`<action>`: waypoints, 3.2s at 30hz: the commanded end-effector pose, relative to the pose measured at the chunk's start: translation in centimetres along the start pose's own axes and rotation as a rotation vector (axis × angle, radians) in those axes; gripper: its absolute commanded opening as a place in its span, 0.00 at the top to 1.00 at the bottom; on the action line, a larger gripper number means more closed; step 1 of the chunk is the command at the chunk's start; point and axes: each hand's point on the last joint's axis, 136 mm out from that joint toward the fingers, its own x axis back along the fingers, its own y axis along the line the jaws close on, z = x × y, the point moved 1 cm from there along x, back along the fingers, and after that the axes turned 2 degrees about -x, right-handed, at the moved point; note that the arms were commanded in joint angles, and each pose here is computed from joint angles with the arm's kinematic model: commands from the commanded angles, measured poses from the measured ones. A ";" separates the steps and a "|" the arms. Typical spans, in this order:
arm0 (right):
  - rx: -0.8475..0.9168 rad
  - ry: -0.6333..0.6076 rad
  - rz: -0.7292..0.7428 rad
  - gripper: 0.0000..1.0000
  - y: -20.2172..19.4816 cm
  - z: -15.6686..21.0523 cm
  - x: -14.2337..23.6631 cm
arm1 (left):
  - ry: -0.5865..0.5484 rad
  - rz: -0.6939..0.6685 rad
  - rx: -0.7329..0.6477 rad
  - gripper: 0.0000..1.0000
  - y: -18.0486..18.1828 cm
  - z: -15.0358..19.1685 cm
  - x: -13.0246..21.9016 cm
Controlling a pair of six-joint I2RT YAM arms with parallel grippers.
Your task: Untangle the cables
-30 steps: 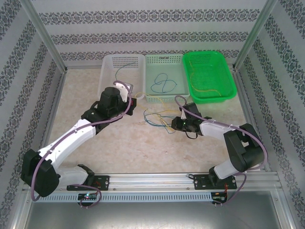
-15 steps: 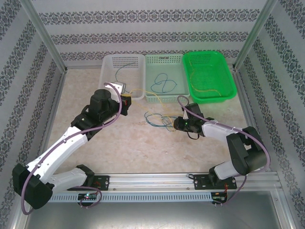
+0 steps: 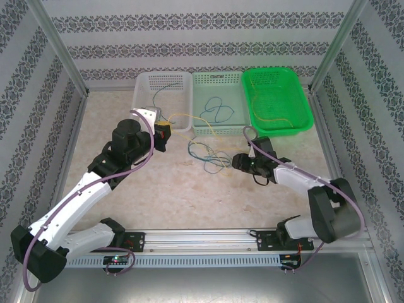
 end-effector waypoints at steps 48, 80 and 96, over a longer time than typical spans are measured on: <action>0.029 0.077 -0.049 1.00 1.3 2.6 -5.8 | -0.010 0.231 0.378 0.94 0.1 -1.7 -1.6; -0.185 -0.040 -0.374 1.00 6.5 -1.2 -1.4 | 0.234 0.209 0.441 0.96 1.3 6.7 -3.9; -0.197 -0.060 -0.068 1.00 -0.3 0.4 -1.6 | 0.097 0.361 0.400 0.94 -1.6 1.4 -1.0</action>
